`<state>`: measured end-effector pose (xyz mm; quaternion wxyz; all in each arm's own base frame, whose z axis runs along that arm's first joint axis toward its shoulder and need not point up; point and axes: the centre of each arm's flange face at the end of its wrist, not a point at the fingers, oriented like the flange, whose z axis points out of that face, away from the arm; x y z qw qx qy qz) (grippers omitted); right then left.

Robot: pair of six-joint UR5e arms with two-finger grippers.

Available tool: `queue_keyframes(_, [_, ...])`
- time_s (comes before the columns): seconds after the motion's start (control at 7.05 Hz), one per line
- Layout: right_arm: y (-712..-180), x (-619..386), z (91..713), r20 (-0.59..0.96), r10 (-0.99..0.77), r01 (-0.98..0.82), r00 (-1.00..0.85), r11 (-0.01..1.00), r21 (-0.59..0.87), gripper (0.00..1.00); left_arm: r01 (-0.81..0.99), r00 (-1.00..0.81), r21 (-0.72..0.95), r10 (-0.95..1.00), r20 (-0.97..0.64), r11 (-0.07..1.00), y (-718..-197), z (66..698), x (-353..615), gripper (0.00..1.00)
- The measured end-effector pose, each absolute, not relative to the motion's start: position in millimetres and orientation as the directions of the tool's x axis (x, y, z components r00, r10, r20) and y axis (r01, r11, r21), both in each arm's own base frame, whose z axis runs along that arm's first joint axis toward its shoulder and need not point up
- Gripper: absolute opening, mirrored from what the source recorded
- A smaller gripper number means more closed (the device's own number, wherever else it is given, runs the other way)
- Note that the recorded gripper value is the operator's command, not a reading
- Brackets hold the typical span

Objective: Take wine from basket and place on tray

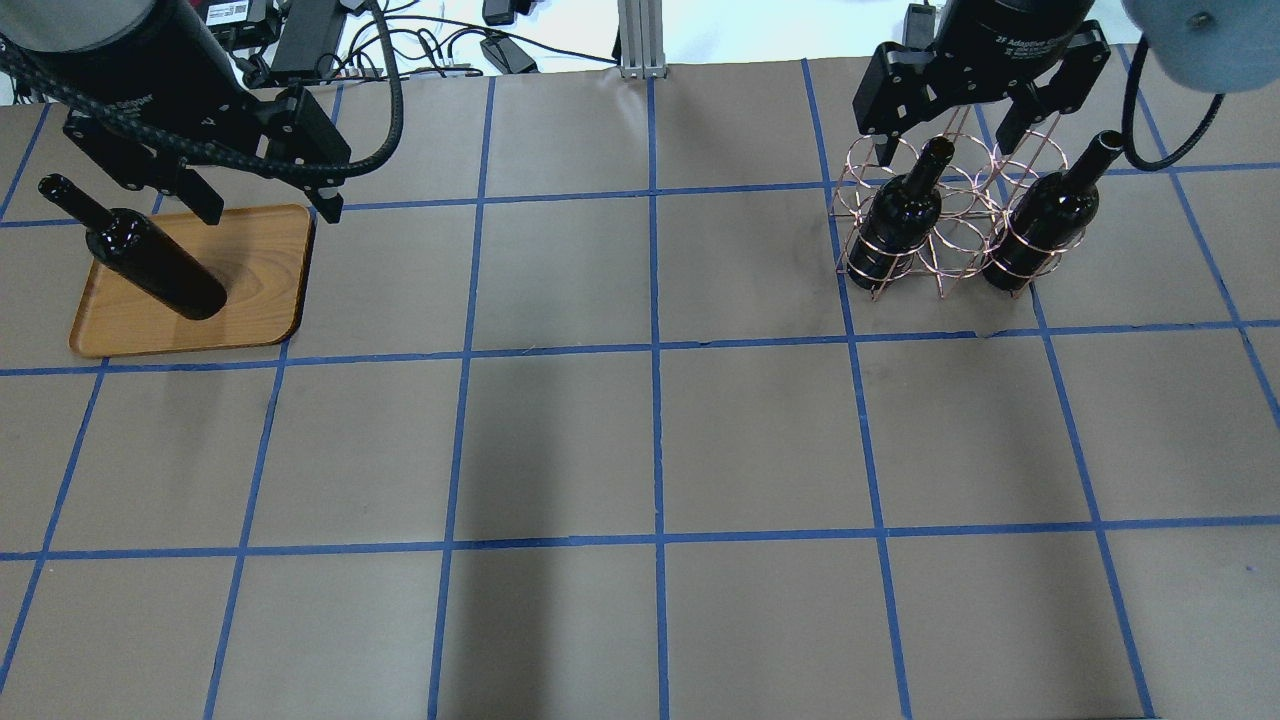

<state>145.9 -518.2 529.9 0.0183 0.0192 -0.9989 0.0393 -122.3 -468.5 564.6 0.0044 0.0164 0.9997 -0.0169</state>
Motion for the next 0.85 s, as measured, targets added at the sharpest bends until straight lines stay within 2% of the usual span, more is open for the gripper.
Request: queue_keyframes(0.85, [-517.9, 146.0, 530.1, 0.036, -0.037, -0.040, -0.999, 0.996, -0.078, 1.00, 0.033, -0.999, -0.043, 0.032, -0.013, 0.999, -462.8, 569.9, -122.0, 0.93])
